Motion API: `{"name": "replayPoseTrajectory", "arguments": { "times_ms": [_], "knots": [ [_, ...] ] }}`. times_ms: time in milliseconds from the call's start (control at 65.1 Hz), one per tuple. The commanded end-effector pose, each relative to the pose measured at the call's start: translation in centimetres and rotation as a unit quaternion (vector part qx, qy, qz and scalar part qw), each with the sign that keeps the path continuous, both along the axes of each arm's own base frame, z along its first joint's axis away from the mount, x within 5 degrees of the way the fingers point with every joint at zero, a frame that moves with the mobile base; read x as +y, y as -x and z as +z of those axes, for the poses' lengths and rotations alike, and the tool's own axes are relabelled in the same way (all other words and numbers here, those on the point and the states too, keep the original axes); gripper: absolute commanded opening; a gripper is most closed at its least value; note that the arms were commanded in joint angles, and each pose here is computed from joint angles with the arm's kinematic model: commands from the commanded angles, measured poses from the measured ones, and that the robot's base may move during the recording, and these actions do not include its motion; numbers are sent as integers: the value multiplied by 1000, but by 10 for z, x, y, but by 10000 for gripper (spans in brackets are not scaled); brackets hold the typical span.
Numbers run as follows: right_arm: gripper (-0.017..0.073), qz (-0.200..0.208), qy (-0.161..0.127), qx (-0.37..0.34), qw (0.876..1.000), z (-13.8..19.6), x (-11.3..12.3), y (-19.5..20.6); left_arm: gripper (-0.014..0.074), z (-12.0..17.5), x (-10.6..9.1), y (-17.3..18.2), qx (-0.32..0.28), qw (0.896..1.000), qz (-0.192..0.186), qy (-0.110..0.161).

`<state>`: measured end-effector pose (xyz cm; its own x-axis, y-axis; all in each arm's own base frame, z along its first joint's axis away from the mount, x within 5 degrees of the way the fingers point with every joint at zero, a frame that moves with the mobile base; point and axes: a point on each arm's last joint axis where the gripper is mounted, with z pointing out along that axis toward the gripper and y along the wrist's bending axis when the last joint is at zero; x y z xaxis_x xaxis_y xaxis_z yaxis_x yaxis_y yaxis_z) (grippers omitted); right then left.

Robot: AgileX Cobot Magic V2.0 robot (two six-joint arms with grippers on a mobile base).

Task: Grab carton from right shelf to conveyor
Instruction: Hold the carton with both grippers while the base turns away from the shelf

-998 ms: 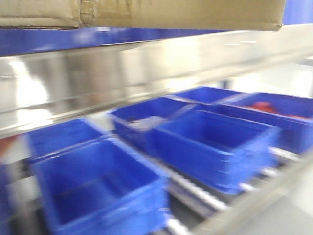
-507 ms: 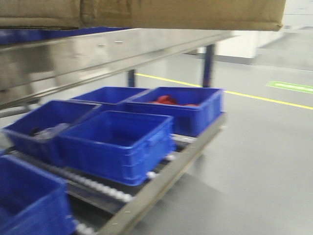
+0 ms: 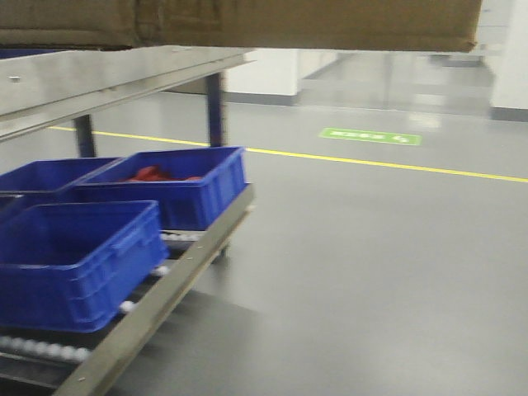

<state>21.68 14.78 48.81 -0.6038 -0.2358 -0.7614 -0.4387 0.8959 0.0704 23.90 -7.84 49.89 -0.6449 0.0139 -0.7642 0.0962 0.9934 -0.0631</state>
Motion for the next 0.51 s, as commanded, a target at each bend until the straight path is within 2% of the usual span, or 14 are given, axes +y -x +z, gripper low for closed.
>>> {"name": "replayPoseTrajectory", "arguments": {
  "times_ms": [0,491],
  "knots": [
    [-73,16,-20,-33,999,8,2,1,-9,9,-6,8,-26,999,-33,24],
    [-73,16,-20,-33,999,8,2,1,-9,9,-5,7,-29,999,-29,18]
  ]
}}
